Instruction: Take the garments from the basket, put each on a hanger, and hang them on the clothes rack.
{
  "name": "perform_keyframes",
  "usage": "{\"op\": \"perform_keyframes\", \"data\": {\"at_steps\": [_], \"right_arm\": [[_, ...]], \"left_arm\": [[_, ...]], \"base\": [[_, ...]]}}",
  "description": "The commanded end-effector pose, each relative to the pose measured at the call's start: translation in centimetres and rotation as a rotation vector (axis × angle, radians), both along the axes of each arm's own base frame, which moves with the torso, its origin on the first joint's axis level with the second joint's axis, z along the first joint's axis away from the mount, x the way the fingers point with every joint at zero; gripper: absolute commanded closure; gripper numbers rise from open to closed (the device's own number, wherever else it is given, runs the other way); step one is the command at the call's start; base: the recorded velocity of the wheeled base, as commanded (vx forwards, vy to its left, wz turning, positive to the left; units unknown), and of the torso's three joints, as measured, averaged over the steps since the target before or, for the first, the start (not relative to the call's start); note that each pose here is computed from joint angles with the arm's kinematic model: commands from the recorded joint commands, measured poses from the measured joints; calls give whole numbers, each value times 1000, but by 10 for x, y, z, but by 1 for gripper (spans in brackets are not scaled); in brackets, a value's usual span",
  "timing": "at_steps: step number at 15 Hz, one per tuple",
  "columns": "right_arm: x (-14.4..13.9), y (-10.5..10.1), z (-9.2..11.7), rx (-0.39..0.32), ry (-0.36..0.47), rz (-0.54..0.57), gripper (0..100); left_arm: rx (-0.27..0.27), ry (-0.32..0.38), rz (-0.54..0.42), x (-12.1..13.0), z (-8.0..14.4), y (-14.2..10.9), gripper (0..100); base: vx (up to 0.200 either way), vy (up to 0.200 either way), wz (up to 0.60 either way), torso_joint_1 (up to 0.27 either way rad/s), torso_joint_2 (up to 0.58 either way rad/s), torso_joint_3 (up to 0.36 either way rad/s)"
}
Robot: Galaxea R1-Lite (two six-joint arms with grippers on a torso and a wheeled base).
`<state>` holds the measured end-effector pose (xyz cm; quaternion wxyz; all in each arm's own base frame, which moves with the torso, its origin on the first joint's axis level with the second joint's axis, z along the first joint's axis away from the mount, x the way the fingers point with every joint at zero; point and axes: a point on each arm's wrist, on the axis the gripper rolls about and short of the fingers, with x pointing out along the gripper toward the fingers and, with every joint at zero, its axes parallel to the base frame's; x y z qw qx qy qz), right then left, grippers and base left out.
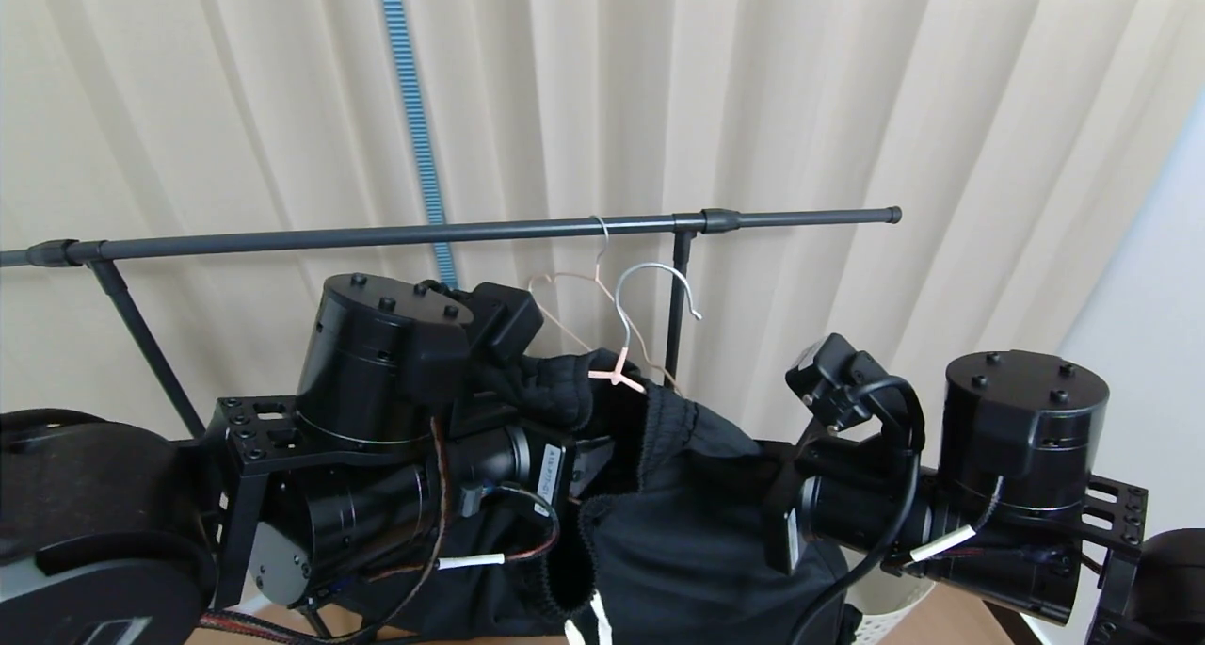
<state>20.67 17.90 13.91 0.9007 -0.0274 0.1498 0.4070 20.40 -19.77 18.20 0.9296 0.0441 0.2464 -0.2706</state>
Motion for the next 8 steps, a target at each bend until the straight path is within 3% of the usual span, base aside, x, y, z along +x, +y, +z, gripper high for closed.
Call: {"op": "perform_keyframes", "data": {"at_steps": [1, 8], "right_arm": [[0, -1, 1, 2, -3, -3, 100], [11, -15, -4, -8, 17, -24, 100]], "left_arm": [[-5, -9, -13, -10, 3, 5, 0], [-38, -44, -53, -51, 13, 35, 0]], "base": [[0, 0, 0, 0, 0, 0], [0, 0, 0, 0, 0, 0]]}}
